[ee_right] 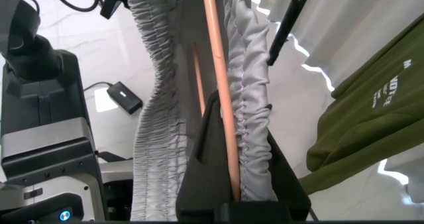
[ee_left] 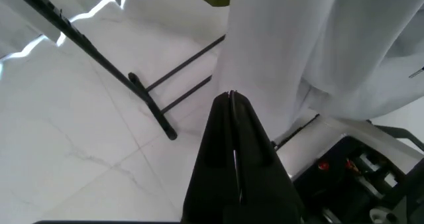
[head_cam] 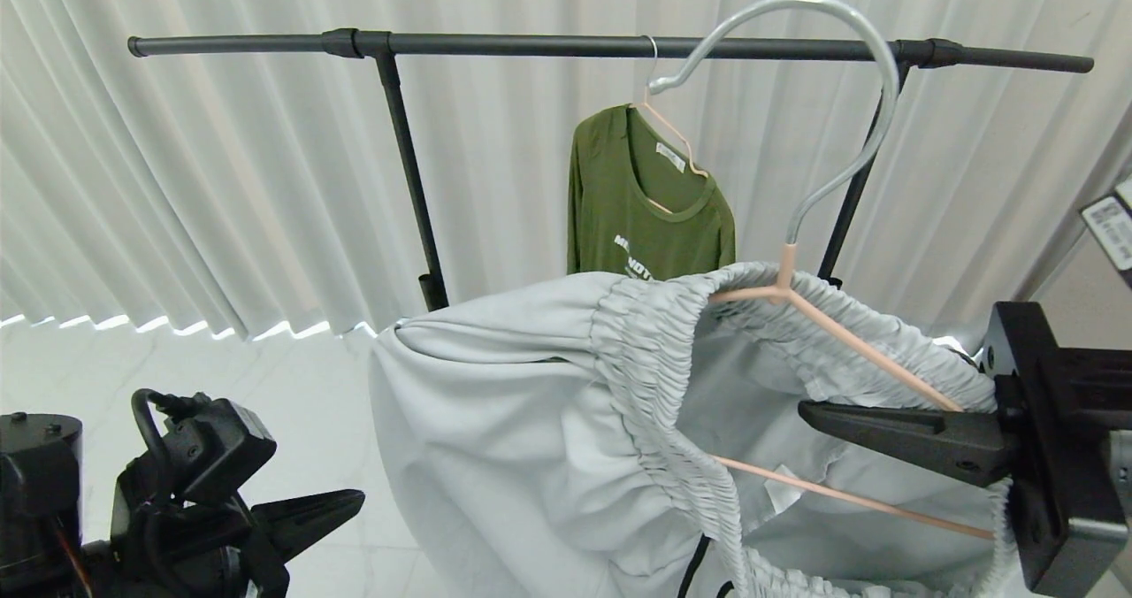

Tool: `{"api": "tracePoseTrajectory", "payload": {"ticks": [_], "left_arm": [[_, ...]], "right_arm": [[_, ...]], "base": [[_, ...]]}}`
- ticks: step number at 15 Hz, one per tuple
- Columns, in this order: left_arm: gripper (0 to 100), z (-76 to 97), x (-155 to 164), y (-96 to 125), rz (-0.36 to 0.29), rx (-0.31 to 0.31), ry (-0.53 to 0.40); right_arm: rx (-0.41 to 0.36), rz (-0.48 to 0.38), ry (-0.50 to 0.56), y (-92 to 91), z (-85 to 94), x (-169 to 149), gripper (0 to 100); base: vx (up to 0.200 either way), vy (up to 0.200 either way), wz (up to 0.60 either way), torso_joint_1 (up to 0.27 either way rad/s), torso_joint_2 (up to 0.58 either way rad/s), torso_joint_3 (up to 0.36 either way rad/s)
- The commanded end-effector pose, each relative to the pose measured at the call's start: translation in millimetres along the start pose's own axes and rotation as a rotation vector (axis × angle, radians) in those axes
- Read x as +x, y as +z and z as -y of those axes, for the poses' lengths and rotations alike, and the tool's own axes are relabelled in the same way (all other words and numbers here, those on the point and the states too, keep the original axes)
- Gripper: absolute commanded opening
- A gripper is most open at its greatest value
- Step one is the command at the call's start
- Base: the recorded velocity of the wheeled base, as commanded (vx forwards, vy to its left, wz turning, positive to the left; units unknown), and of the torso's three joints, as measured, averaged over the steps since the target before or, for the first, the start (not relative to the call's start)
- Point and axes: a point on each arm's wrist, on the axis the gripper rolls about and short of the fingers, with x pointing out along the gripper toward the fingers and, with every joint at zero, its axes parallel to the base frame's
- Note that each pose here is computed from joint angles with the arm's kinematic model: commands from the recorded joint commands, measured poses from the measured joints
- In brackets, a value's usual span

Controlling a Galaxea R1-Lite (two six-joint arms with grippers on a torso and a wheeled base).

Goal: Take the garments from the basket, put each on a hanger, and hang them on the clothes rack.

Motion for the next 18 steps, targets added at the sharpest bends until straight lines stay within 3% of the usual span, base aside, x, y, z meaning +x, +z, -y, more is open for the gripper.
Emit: {"api": "tracePoseTrajectory", "payload": {"ticks": [1, 2, 3, 8, 14, 15, 18], "left_arm": [[0, 0.9, -2, 1, 0.013, 0.006, 0.001], [0, 1.0, -2, 2, 0.014, 0.009, 0.0], [100, 0.8, -3, 2, 0.018, 0.011, 0.002], [100, 3.5, -2, 7, 0.049, 0.031, -0.022], [100, -0.3, 13, 10, 0.013, 0.024, -0.054], [0, -0.2, 14, 10, 0.01, 0.022, -0.055], [0, -9.5, 15, 5, -0.021, -0.011, -0.008]], "right_arm": [[0.0, -0.002, 0.001, -0.1, 0.2, 1, 0], [0.0, -0.003, 0.002, -0.3, 0.3, 1, 0], [0.0, -0.001, 0.003, -0.1, 0.2, 1, 0], [0.002, -0.002, 0.005, -0.2, 0.0, 1, 0], [-0.004, 0.008, 0.031, 1.5, -3.4, 1, 0], [-0.004, 0.007, 0.03, 1.0, -3.4, 1, 0], [0.004, 0.005, 0.017, 0.6, -1.3, 0, 0]], "base": [[0.0, 0.0, 0.0, 0.0, 0.0, 0.0], [0.0, 0.0, 0.0, 0.0, 0.0, 0.0], [0.0, 0.0, 0.0, 0.0, 0.0, 0.0], [0.0, 0.0, 0.0, 0.0, 0.0, 0.0], [0.0, 0.0, 0.0, 0.0, 0.0, 0.0], [0.0, 0.0, 0.0, 0.0, 0.0, 0.0], [0.0, 0.0, 0.0, 0.0, 0.0, 0.0]]}}
